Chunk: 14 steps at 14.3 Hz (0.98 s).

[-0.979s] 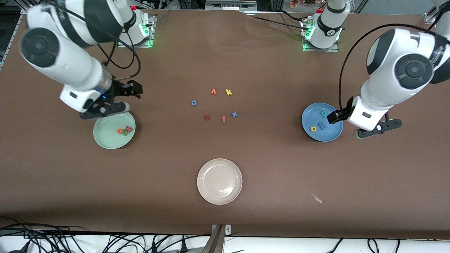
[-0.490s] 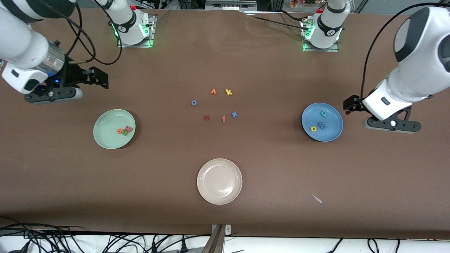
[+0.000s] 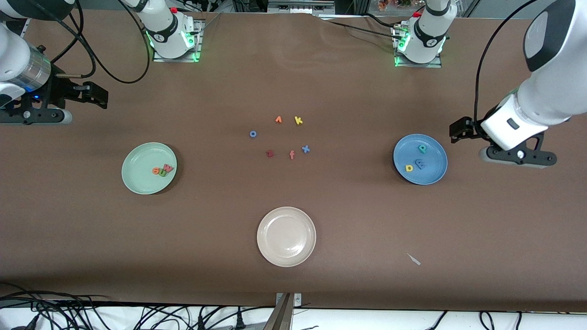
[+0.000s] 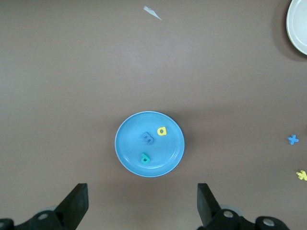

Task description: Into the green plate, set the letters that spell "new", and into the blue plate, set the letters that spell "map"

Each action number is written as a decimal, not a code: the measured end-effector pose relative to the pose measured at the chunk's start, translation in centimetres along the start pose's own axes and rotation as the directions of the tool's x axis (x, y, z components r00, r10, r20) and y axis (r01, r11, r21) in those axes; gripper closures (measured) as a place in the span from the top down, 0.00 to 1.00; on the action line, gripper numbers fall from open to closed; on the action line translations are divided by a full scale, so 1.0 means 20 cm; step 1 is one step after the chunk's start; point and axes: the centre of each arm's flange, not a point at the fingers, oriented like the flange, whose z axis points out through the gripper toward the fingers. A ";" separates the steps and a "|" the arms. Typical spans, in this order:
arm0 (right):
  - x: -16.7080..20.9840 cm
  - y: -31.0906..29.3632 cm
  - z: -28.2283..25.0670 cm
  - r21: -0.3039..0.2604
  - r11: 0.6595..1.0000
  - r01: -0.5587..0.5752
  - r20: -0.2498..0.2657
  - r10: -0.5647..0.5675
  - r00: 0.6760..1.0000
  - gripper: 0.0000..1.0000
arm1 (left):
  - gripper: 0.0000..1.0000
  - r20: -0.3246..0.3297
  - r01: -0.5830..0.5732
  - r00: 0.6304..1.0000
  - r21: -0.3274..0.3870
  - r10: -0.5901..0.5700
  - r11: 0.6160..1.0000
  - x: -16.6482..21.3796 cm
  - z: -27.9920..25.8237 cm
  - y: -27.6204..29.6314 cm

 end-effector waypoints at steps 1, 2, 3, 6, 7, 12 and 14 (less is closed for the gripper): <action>0.00 0.01 0.00 0.001 1.000 -0.013 0.001 0.013 1.000 1.00 | 1.00 -0.008 0.008 1.000 0.005 -0.008 1.000 -0.07 -0.04 -0.03; 0.00 0.03 0.00 0.002 1.000 -0.023 0.002 0.023 1.000 1.00 | 1.00 -0.021 0.014 1.000 0.009 -0.013 1.000 -0.14 -0.06 -0.04; 0.00 0.04 0.00 0.008 0.999 -0.033 0.002 0.033 0.999 1.00 | 1.00 -0.040 0.020 0.999 0.012 -0.020 1.000 -0.20 -0.07 -0.05; -0.01 0.09 -0.01 0.039 0.996 -0.083 0.001 0.083 0.997 1.00 | 1.00 -0.061 0.037 0.997 0.011 -0.037 0.999 -0.27 -0.07 -0.11; -0.01 0.11 -0.01 0.046 0.995 -0.093 -0.001 0.093 0.996 1.00 | 1.00 -0.060 0.038 0.997 0.011 -0.038 0.999 -0.27 -0.06 -0.11; 0.01 0.12 -0.03 0.091 0.990 -0.104 -0.037 0.108 0.993 1.00 | 1.00 -0.062 0.032 0.998 0.011 -0.031 0.999 -0.27 -0.06 -0.09; 0.02 0.12 -0.04 0.099 0.989 -0.113 -0.055 0.119 0.991 1.00 | 1.00 -0.060 0.028 0.998 0.012 -0.027 1.000 -0.27 -0.06 -0.08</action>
